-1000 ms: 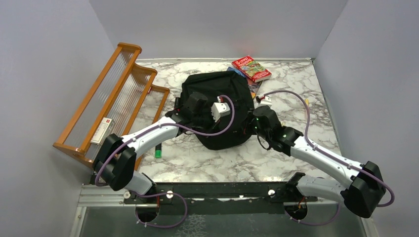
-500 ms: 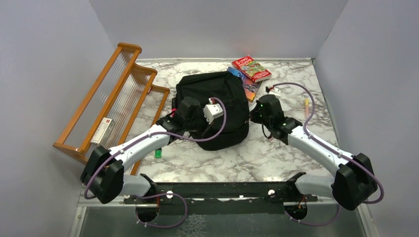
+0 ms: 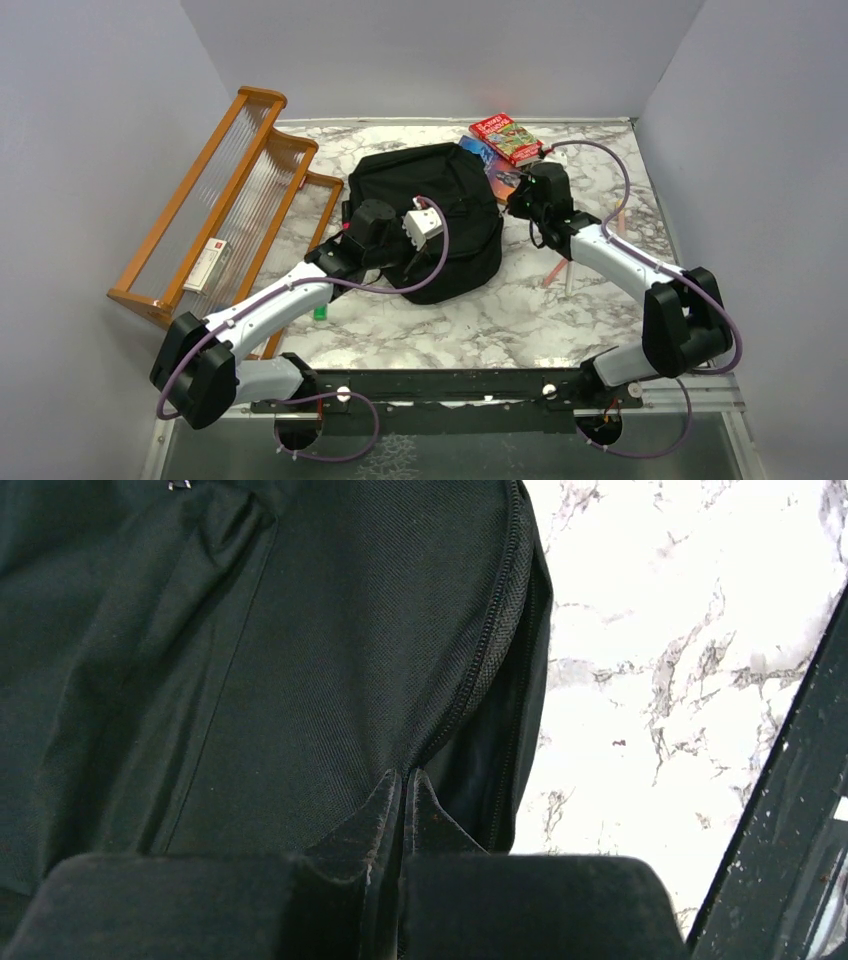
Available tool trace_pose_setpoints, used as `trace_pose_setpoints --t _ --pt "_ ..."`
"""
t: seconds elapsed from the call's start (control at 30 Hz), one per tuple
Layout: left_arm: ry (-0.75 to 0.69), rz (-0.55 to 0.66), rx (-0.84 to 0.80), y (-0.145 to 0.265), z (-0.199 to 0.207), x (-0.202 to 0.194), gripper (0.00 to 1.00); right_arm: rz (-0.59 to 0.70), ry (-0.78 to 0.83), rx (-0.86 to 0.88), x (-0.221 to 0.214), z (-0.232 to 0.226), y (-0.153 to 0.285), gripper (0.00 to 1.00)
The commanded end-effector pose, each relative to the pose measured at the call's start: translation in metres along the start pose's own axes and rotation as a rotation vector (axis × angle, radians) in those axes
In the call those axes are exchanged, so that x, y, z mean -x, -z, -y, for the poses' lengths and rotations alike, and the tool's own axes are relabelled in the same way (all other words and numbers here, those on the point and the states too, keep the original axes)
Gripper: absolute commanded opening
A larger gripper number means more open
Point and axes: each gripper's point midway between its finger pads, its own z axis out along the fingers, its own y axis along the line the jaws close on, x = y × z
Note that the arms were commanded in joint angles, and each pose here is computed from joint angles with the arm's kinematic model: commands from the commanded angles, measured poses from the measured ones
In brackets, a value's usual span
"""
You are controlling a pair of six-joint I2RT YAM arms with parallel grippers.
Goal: Pack the student bag
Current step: Unzip the student bag at the center of the board.
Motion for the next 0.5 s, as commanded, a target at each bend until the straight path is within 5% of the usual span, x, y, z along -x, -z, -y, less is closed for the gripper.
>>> trace_pose_setpoints --t 0.0,0.1,0.3,0.47 --pt "0.013 0.034 0.081 0.007 -0.011 0.010 0.00 0.095 0.048 0.196 0.043 -0.036 0.003 0.01" --pt "0.032 0.066 0.133 0.006 -0.021 0.021 0.04 0.073 0.083 0.353 0.039 -0.060 0.019 0.01" --pt "0.042 0.078 0.174 -0.005 -0.034 0.034 0.45 -0.027 0.099 0.539 0.014 -0.082 0.045 0.00" --pt "0.035 0.069 0.122 -0.017 -0.028 0.037 0.56 -0.070 0.073 0.563 -0.001 -0.082 0.050 0.01"
